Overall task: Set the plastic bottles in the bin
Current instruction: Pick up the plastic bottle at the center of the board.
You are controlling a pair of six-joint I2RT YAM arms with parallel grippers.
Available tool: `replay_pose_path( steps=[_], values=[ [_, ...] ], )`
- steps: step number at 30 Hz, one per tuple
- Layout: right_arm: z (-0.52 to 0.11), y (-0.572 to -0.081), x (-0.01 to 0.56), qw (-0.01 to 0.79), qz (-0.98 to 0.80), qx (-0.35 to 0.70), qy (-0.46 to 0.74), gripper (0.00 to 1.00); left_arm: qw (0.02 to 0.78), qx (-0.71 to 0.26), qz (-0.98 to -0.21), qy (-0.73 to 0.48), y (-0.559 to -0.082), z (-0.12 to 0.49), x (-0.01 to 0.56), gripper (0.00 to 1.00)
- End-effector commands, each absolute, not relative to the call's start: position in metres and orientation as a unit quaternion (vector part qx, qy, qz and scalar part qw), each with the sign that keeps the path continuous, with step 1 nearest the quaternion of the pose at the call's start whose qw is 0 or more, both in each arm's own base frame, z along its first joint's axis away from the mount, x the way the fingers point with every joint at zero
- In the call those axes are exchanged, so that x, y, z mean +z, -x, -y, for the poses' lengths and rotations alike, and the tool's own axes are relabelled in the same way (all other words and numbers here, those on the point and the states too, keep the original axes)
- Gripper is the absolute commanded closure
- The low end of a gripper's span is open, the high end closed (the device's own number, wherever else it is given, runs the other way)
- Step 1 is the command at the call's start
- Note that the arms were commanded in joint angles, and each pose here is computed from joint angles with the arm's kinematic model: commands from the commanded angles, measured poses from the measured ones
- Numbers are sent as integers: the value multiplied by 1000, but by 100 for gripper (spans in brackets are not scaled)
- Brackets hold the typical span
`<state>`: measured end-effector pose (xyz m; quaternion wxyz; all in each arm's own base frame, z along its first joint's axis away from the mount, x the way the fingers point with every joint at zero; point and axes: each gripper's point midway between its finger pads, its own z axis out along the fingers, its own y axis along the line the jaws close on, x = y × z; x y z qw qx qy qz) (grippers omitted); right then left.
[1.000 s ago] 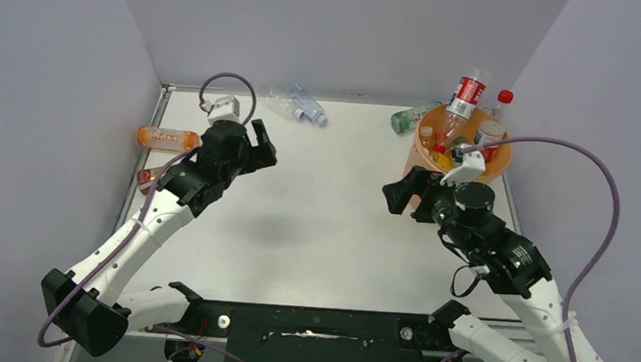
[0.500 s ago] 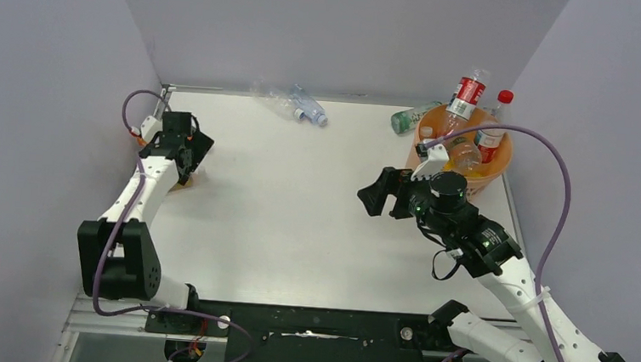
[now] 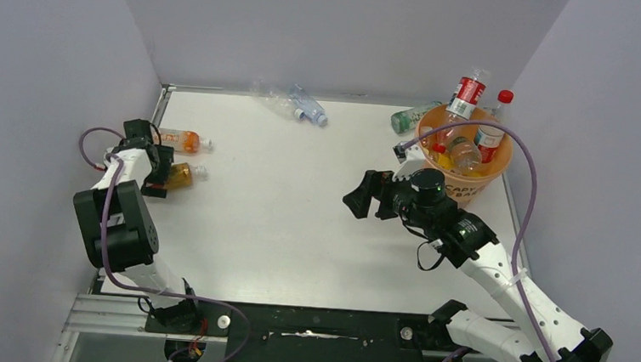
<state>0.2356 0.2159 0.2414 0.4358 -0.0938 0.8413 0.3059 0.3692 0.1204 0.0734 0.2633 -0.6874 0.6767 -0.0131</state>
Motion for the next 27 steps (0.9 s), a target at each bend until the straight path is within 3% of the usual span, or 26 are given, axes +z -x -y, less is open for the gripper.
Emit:
replay_pose_path(
  steps=[1, 11, 13, 17, 27],
  values=[
    [-233, -241, 255, 450, -820, 339, 106, 2, 268, -35, -654, 707, -394, -131, 81, 13],
    [-241, -242, 248, 440, -823, 342, 109, 2, 194, -30, -666, 719, -403, -117, 36, 17],
    [-240, -242, 247, 441, -823, 340, 109, 2, 200, -34, -675, 709, -404, -110, 34, 24],
    [-239, -242, 247, 441, -824, 338, 108, 2, 212, -60, -698, 682, -405, -88, 34, 46],
    [-225, -238, 260, 456, -825, 318, 100, 2, 265, -89, -767, 577, -402, -6, 84, 51]
  ],
)
